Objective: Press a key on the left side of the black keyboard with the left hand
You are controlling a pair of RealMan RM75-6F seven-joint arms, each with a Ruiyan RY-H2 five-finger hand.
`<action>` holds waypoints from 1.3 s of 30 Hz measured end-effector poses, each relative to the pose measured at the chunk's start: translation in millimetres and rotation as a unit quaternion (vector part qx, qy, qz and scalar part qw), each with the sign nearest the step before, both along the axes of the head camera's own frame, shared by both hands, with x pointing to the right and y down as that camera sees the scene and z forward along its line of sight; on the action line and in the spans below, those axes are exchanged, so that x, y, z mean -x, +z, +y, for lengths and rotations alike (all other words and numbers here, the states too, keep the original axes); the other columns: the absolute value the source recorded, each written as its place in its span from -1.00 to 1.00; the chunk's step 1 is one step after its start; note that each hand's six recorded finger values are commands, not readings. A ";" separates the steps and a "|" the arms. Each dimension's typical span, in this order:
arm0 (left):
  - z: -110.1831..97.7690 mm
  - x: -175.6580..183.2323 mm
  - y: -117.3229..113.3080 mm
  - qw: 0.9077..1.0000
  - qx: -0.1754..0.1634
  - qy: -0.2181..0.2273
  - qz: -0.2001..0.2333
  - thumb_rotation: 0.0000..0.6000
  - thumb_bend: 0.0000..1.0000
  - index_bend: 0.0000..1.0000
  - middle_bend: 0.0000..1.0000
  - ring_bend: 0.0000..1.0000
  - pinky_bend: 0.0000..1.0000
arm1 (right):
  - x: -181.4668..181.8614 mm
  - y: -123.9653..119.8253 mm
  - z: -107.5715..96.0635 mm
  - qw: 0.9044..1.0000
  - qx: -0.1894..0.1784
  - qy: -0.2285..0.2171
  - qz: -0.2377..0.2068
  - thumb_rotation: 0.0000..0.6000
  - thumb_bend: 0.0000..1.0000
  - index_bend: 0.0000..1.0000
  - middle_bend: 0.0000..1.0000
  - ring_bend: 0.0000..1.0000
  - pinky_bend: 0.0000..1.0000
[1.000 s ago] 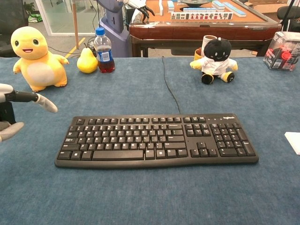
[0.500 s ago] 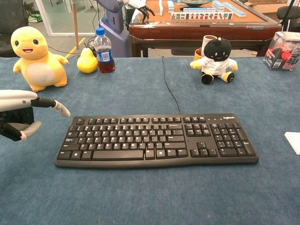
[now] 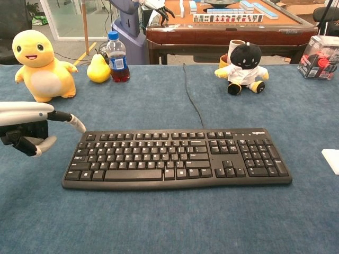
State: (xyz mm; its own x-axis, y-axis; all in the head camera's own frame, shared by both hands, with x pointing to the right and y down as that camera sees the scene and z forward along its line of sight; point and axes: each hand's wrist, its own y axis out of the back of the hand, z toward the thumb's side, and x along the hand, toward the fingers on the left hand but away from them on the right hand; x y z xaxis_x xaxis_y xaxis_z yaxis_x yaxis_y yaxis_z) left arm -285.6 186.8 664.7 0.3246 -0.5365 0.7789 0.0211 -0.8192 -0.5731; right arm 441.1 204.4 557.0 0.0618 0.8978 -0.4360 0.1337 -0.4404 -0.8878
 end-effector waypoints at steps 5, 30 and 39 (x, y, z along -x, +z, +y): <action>-1.6 -11.3 3.8 1.000 0.005 0.000 0.006 1.00 0.28 -0.64 1.00 1.00 1.00 | -0.5 -0.7 -0.1 1.000 0.000 0.001 -0.001 1.00 -0.37 -0.13 -0.16 -0.29 0.12; 4.5 -26.7 10.7 1.000 0.019 0.017 0.000 1.00 0.28 -0.62 1.00 1.00 1.00 | -0.9 -0.8 -0.1 1.000 0.002 0.002 0.000 1.00 -0.37 -0.14 -0.16 -0.29 0.12; 8.6 -21.1 15.1 1.000 0.026 0.014 -0.009 1.00 0.28 -0.60 1.00 1.00 1.00 | -1.5 -0.5 -0.5 1.000 0.002 0.003 0.000 1.00 -0.37 -0.13 -0.16 -0.29 0.12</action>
State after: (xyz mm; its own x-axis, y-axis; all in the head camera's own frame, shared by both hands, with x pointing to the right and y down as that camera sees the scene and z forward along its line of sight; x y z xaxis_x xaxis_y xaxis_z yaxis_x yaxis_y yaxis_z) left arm -264.5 195.3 679.9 0.3240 -0.4869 0.8111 0.0541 -0.8465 -0.5297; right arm 442.6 203.9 556.6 0.0569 0.8961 -0.4402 0.1354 -0.4438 -0.8858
